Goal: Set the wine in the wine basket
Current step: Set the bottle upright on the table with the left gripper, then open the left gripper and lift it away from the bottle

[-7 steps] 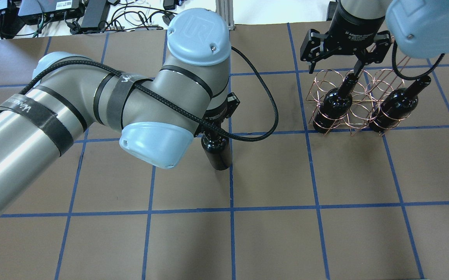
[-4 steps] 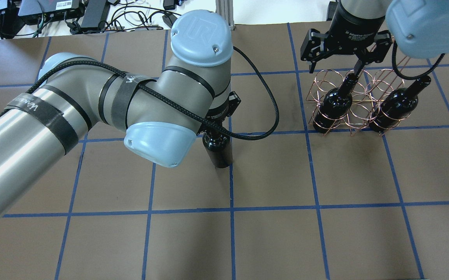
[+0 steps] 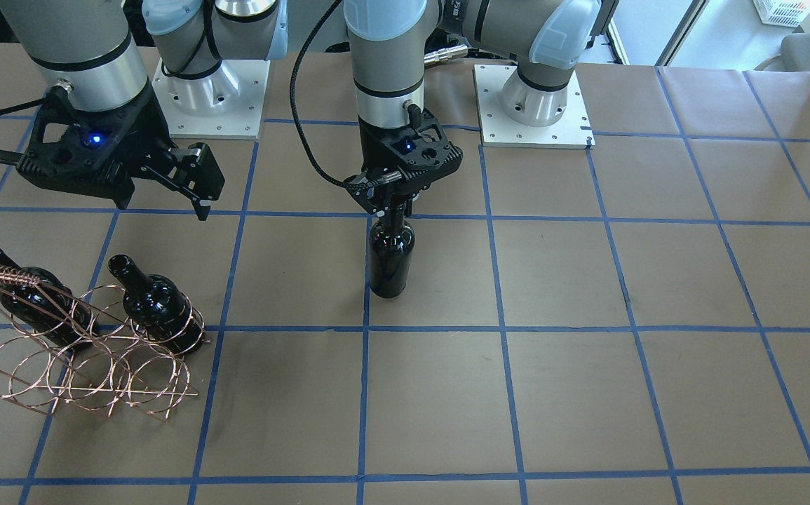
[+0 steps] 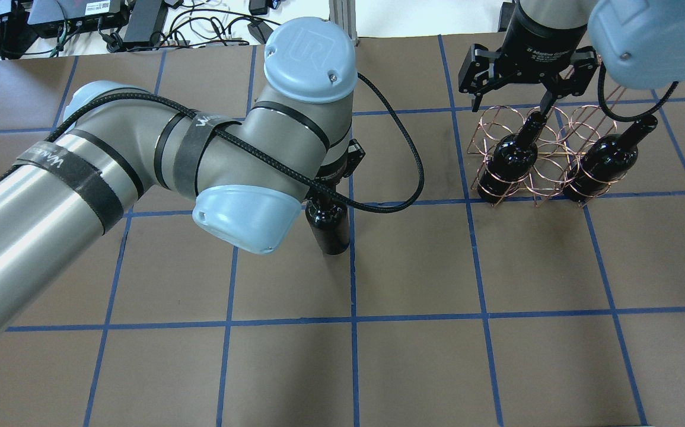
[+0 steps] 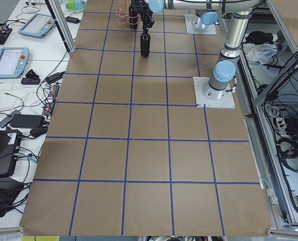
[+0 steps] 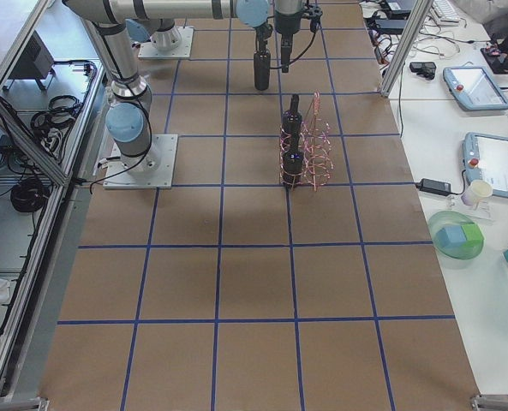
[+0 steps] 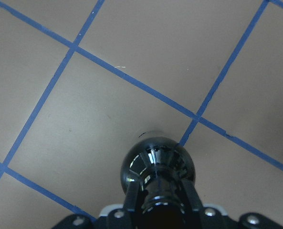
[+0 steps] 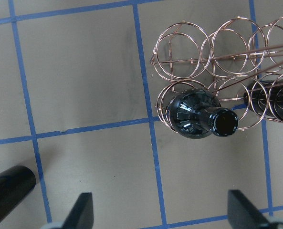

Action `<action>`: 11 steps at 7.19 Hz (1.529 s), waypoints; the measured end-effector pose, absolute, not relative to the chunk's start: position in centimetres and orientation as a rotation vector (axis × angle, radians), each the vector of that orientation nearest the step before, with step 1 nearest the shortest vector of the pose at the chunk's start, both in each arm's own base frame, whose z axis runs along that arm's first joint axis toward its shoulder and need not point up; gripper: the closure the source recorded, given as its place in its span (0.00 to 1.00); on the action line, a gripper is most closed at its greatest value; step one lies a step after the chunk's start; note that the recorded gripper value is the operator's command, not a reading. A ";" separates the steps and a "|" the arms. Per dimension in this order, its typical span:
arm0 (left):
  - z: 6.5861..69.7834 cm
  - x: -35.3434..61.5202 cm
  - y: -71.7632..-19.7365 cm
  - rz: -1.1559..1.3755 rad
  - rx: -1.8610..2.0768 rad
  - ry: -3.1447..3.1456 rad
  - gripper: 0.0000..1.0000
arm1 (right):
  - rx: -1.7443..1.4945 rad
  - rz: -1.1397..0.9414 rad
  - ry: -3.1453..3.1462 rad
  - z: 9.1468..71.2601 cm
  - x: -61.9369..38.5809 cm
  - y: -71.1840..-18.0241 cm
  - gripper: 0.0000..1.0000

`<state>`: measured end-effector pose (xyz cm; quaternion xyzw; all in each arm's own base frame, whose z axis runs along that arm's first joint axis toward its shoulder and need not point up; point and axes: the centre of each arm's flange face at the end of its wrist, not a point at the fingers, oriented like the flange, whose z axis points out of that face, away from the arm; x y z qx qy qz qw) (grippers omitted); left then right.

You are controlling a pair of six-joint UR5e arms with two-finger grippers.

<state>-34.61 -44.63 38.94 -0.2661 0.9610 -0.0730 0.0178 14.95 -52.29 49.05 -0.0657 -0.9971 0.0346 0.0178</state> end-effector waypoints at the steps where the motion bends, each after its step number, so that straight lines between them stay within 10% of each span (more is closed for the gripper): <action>1: 38.9 -34.6 -44.6 -0.226 -0.828 2.985 0.77 | -0.203 0.107 -3.098 49.0 15.0 -52.3 0.00; 4: 38.4 -34.7 -44.8 -0.213 -0.836 2.979 0.76 | -0.203 0.106 -3.097 49.0 14.9 -52.3 0.00; 8: 38.1 -34.7 -44.9 -0.202 -0.825 2.981 0.10 | -0.201 0.105 -3.096 49.0 14.9 -52.3 0.00; 11: 39.1 -34.5 -45.1 -0.221 -0.806 2.999 0.00 | -0.200 0.109 -3.095 49.0 14.9 -52.3 0.00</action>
